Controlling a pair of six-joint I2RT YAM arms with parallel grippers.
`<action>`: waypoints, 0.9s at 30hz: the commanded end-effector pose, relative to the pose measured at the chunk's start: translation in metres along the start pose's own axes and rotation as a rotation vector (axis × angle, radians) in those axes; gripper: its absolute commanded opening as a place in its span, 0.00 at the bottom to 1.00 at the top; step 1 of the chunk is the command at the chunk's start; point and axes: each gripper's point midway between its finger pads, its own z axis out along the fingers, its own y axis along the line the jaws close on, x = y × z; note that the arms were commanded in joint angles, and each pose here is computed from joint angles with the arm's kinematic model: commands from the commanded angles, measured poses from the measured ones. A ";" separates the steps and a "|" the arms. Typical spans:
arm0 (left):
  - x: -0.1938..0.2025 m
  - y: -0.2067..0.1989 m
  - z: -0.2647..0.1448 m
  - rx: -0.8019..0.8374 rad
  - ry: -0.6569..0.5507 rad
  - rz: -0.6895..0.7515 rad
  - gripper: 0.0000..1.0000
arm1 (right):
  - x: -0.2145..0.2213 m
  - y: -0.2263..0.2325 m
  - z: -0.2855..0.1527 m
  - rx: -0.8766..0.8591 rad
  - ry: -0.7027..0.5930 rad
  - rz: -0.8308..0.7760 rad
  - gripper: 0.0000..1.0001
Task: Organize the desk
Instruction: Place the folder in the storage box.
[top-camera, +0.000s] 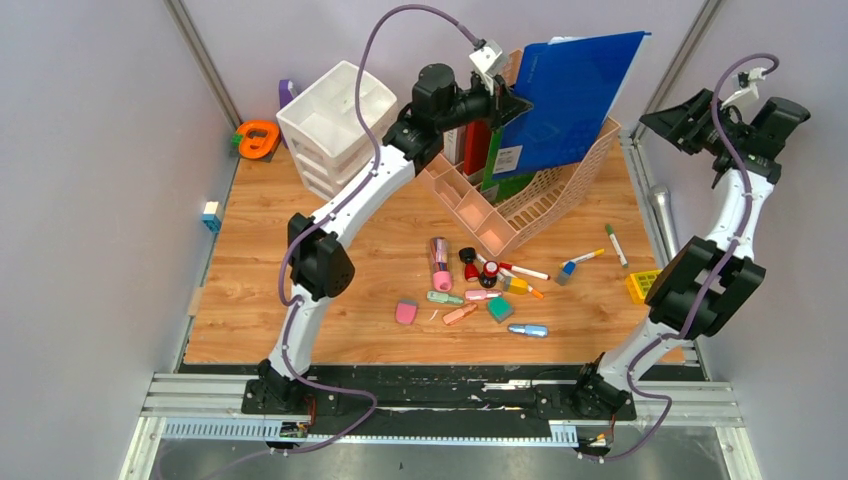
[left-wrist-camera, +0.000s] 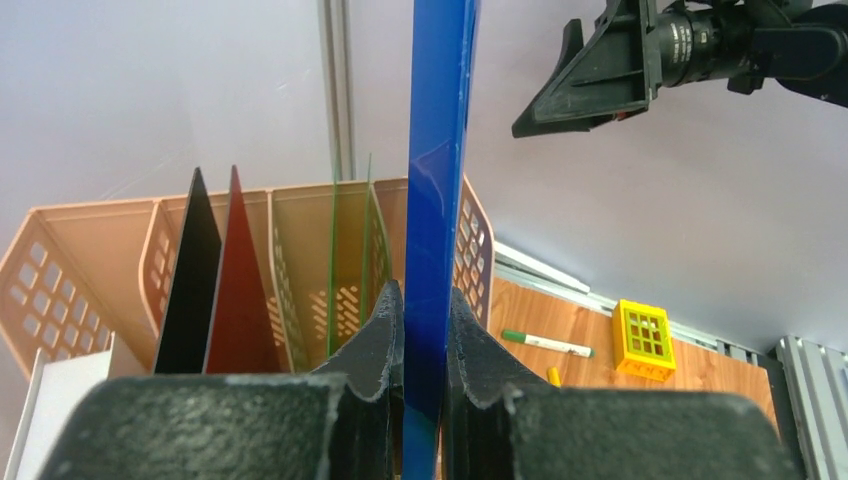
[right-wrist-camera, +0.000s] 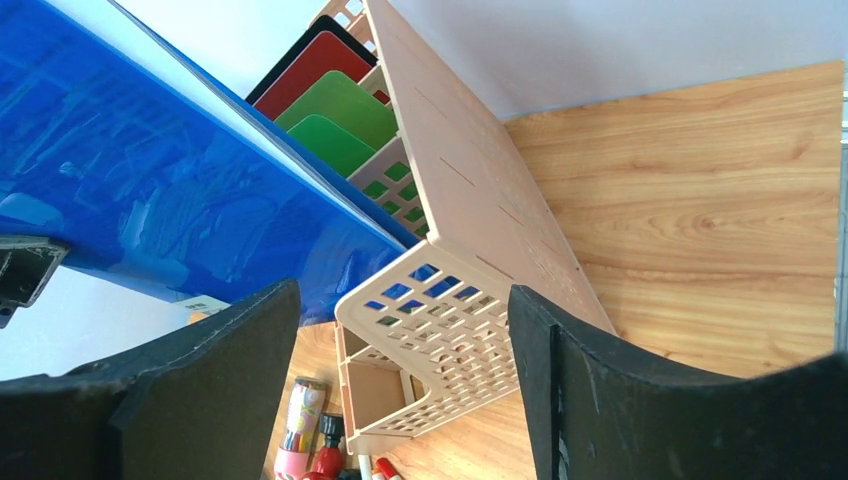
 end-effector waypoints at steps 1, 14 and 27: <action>-0.062 -0.026 0.005 0.068 -0.206 0.094 0.00 | 0.000 0.017 -0.011 -0.030 -0.010 -0.034 0.77; 0.008 -0.034 0.034 0.057 -0.180 0.021 0.00 | 0.016 0.021 -0.018 -0.014 0.002 -0.046 0.77; 0.109 -0.029 0.037 0.016 -0.059 -0.055 0.00 | 0.041 0.013 -0.017 -0.008 0.035 -0.011 0.77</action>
